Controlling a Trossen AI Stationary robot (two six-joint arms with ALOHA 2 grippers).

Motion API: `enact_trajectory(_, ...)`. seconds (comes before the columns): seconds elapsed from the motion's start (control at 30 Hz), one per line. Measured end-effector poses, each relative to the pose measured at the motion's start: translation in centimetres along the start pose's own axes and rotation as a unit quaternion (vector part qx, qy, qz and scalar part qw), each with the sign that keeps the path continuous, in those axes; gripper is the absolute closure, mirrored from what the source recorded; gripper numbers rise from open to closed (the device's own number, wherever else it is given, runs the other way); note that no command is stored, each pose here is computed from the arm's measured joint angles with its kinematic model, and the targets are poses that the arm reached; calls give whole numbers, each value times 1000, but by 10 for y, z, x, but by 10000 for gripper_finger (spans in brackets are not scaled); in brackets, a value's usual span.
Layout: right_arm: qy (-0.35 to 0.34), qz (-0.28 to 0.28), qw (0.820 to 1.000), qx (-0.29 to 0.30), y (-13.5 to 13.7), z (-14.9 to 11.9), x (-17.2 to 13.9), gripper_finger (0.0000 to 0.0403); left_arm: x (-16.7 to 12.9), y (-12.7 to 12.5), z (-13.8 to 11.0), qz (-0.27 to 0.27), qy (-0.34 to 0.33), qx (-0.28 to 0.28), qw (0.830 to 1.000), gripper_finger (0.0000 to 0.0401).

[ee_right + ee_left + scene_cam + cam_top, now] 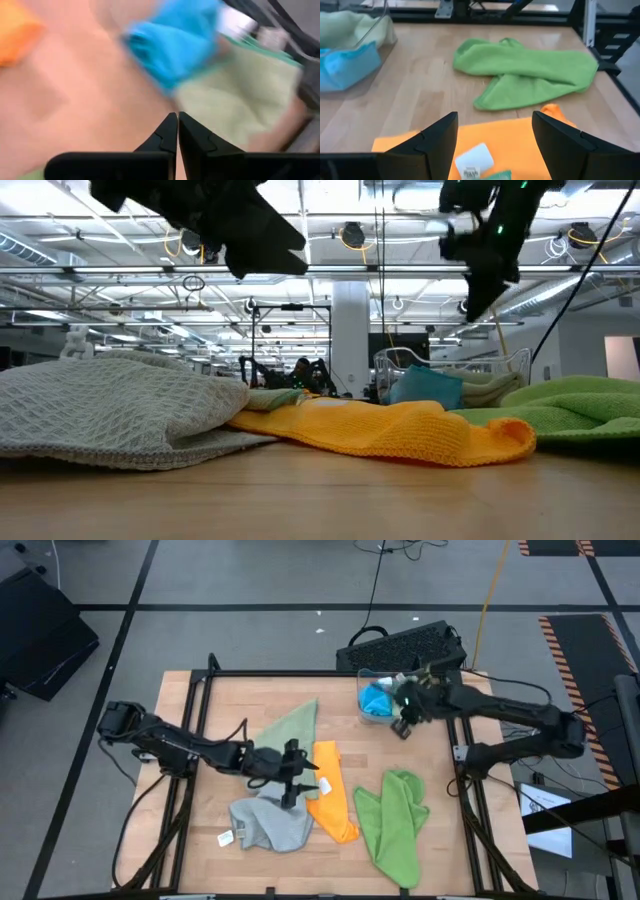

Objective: Fold microfiber towels
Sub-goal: Fold the light green microfiber towel

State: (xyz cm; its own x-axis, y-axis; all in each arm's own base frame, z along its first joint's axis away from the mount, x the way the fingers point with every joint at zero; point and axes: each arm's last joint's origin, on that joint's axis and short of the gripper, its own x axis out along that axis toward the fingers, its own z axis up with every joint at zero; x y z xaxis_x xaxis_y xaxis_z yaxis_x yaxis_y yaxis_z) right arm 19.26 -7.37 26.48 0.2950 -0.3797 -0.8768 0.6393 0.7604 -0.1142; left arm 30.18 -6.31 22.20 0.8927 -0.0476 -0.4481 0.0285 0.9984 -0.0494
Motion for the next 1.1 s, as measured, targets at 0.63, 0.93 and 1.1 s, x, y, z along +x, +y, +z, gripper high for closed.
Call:
enact_trajectory(0.63,-267,207,934,-118,141,-77,23,395,17,-84,-80,73,71,-39,994,138)
enact_trajectory(0.93,-252,193,935,-160,164,-89,52,368,37,-94,-120,87,129,-19,988,62)
enact_trajectory(1.1,-268,207,929,-150,171,-88,54,349,32,-87,-107,87,123,-14,989,47)
